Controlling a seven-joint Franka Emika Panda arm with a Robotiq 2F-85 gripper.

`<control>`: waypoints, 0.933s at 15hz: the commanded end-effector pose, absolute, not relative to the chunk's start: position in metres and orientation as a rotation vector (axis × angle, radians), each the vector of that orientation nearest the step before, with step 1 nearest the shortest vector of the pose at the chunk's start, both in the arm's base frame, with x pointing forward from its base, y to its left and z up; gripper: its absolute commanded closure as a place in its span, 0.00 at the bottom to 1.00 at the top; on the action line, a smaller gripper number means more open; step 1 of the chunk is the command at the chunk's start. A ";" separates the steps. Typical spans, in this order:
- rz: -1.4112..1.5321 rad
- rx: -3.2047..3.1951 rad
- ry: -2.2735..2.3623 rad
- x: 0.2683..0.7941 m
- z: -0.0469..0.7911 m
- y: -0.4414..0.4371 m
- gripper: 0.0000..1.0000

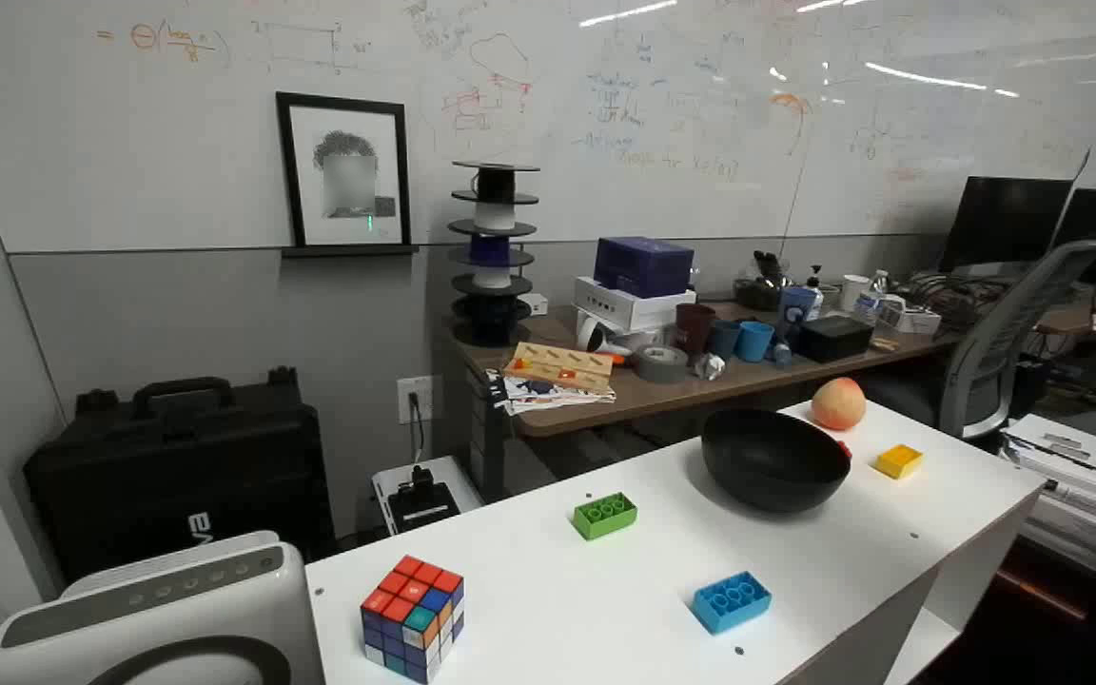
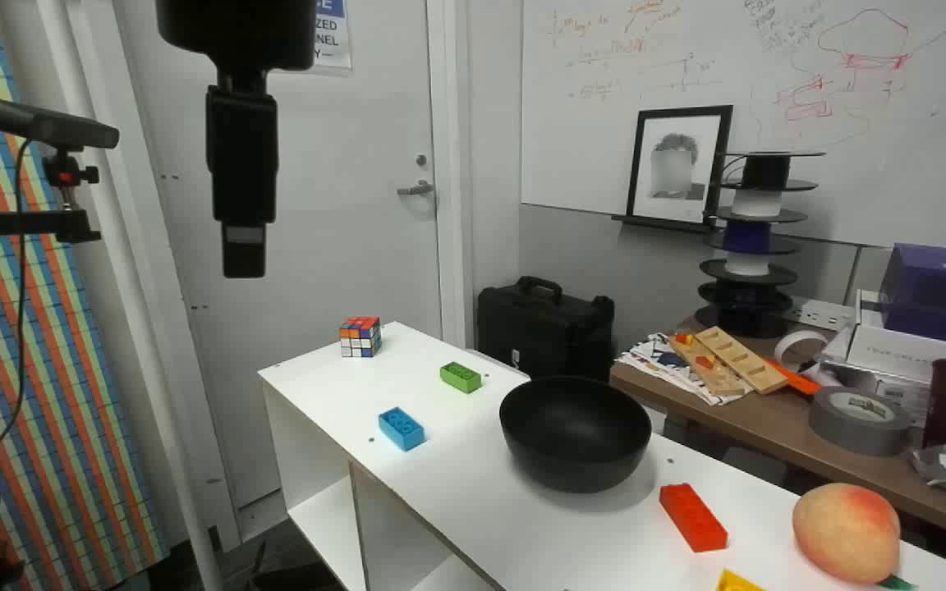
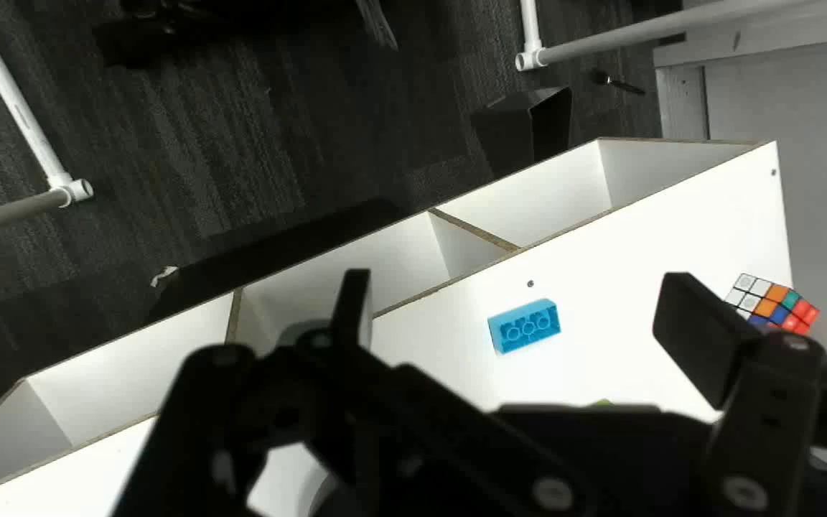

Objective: Pick up the building block toys from the top of the cabinet and put them in the black bowl.

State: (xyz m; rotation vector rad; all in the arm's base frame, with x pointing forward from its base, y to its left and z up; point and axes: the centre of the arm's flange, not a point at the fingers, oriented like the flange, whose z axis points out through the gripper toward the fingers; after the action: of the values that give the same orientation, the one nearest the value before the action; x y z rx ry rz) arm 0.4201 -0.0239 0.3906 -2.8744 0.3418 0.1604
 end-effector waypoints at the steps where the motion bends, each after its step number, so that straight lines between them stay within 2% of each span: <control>1: 0.156 -2.875 0.342 0.421 0.392 -0.024 0.00; 14: 0.137 -2.875 0.340 0.424 0.397 -0.024 0.00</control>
State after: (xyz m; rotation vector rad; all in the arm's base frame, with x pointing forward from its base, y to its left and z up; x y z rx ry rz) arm 0.4238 -0.0245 0.3974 -2.8752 0.3398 0.1375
